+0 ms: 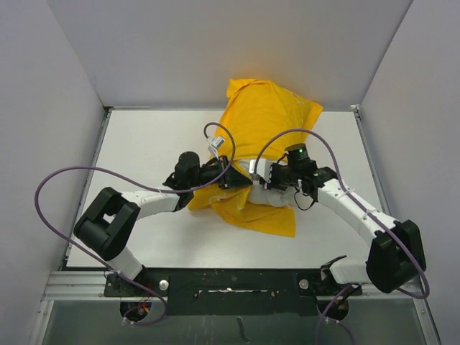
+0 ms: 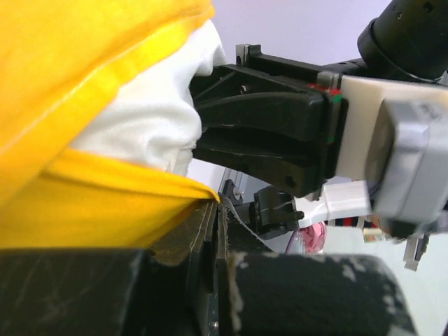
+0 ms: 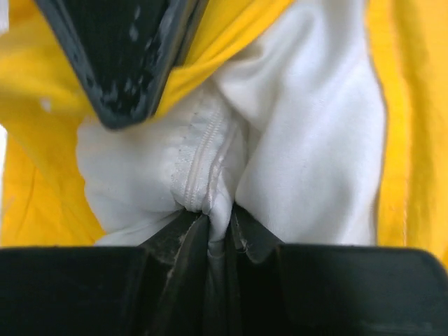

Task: Put the pillow into the pillowcase
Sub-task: Stuff the pillow into the pillowcase.

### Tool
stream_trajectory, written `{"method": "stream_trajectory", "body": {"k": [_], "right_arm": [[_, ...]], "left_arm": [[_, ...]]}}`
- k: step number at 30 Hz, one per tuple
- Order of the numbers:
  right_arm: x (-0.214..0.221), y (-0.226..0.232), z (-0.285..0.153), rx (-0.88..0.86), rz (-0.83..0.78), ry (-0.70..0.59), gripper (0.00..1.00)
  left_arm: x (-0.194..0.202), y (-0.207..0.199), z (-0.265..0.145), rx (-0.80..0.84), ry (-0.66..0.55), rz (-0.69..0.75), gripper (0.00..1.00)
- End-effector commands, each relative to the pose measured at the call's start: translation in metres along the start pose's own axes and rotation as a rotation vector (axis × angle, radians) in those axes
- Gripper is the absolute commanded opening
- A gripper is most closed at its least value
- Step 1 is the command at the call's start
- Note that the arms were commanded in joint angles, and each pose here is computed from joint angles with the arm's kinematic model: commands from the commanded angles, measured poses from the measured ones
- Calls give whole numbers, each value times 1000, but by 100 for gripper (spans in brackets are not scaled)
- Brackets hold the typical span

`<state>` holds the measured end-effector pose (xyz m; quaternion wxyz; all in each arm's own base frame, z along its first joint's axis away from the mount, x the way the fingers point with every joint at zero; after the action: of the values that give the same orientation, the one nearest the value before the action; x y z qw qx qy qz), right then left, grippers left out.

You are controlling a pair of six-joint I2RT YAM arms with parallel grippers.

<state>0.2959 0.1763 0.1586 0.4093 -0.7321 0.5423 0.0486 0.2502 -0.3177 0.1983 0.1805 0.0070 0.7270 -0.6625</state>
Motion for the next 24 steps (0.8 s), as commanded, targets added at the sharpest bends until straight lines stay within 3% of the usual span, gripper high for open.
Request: {"method": "stream_trajectory", "body": {"k": [1, 7, 12, 15, 18, 24], "right_arm": [[-46, -45, -48, 193, 220, -242, 0], [-62, -61, -80, 193, 307, -351, 0], [-78, -61, -83, 115, 313, -473, 0], [-76, -60, -64, 102, 319, -491, 0], [-61, -66, -35, 113, 315, -384, 0], [-65, -53, 25, -35, 178, -260, 2]], "left_arm": [[15, -59, 35, 187, 171, 149, 0], [21, -95, 66, 341, 251, 154, 0], [22, -100, 50, 418, 210, 118, 0], [26, -87, 27, 373, 138, 109, 0], [33, -55, 1, 265, 31, 100, 4], [53, 17, -33, -45, -99, 62, 15]]}}
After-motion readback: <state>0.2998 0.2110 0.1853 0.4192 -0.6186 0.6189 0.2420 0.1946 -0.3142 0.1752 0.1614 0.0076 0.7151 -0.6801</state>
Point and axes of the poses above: each gripper's point midway between its finger pads, its own z axis out along the fingers, its own y axis along the line the jaws close on, x = y × z, the point moved 4 cm from there along -z, back along the fingers, and after that the axes turned 11 degrees about -z, right-handed, at the moved point
